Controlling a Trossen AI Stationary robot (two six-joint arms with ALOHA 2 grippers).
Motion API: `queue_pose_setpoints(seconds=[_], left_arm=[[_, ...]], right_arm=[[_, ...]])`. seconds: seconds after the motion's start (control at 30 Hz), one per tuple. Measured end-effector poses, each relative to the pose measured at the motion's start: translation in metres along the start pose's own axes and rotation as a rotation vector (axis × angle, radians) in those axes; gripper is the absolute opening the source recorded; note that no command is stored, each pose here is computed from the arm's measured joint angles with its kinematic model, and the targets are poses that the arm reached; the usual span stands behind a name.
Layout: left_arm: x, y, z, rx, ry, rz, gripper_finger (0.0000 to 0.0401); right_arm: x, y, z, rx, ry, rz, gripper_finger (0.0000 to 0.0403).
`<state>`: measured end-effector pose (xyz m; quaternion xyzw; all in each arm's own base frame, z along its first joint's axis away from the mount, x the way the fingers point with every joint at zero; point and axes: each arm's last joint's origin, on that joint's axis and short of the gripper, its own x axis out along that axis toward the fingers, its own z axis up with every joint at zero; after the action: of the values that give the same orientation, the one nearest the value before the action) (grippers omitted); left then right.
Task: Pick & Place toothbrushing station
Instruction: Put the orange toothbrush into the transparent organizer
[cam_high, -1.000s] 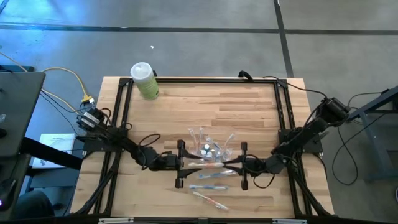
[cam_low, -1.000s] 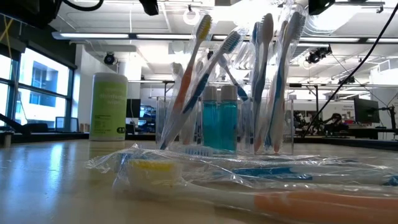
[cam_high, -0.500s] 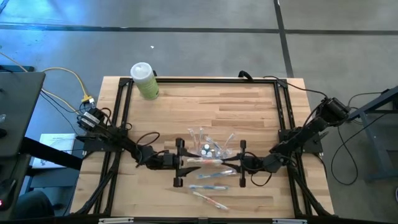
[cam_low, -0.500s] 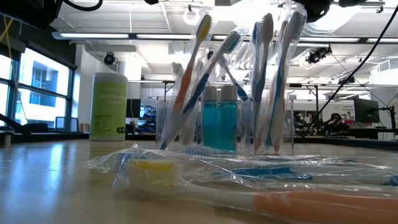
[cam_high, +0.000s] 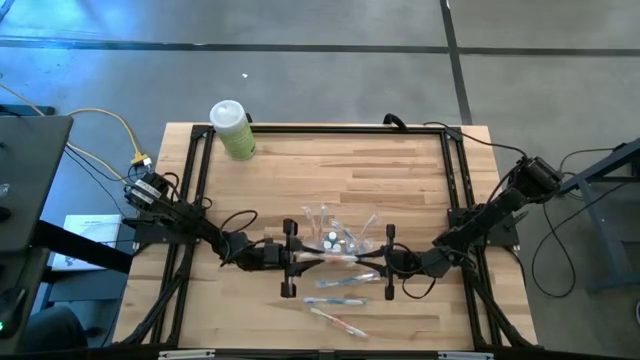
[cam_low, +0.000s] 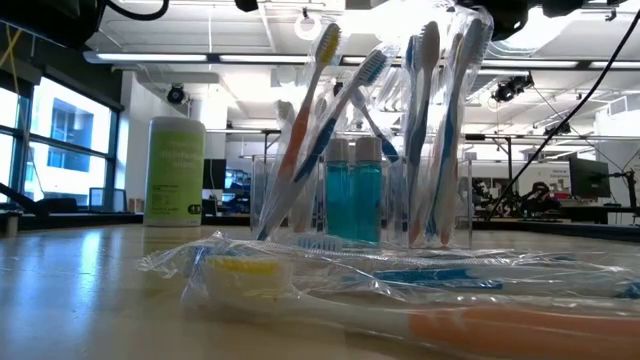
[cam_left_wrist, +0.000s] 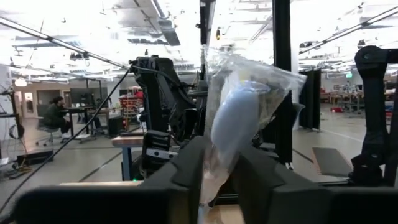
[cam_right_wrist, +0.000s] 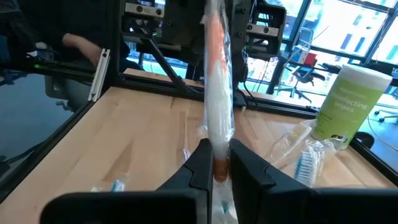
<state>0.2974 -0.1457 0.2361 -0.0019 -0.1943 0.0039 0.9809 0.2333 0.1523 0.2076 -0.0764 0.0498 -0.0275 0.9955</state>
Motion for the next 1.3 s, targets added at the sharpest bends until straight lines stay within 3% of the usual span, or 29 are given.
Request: queue_pose_setpoints(seconds=[0.1,0.17,0.37,0.57,0.77,0.87,1.03,1.17,1.3], left_arm=[[0.000,0.000,0.000,-0.015,0.000,0.000,0.0025],[0.000,0.000,0.000,-0.013,0.004,0.000,0.0011],[-0.001,-0.002,-0.001,-0.049,0.011,-0.003,0.0008],[-0.007,-0.014,0.004,-0.048,0.018,-0.002,0.0006],[-0.021,-0.030,0.029,-0.040,0.052,0.024,0.0005],[-0.028,-0.036,0.047,-0.037,0.126,0.055,0.0005],[-0.028,-0.038,0.081,-0.014,0.343,0.239,0.0004],[-0.016,-0.039,0.099,-0.083,0.433,0.222,0.0004],[-0.005,-0.042,0.110,-0.042,0.481,0.218,0.0004]], right_arm=[[0.000,0.001,-0.001,0.011,0.010,0.021,0.0030],[0.001,0.000,-0.002,0.015,0.019,0.040,0.0043],[0.001,0.000,-0.001,0.007,0.005,0.050,0.0108],[-0.003,0.005,0.003,-0.011,-0.026,0.066,0.0201],[-0.018,0.016,0.012,-0.015,-0.074,0.115,0.0270],[-0.027,0.021,0.017,-0.012,-0.091,0.123,0.0285],[-0.045,0.032,0.021,-0.014,-0.101,0.187,0.0289],[-0.053,0.039,0.020,-0.020,-0.096,0.207,0.0290],[-0.056,0.042,0.018,-0.019,-0.081,0.219,0.0290]])
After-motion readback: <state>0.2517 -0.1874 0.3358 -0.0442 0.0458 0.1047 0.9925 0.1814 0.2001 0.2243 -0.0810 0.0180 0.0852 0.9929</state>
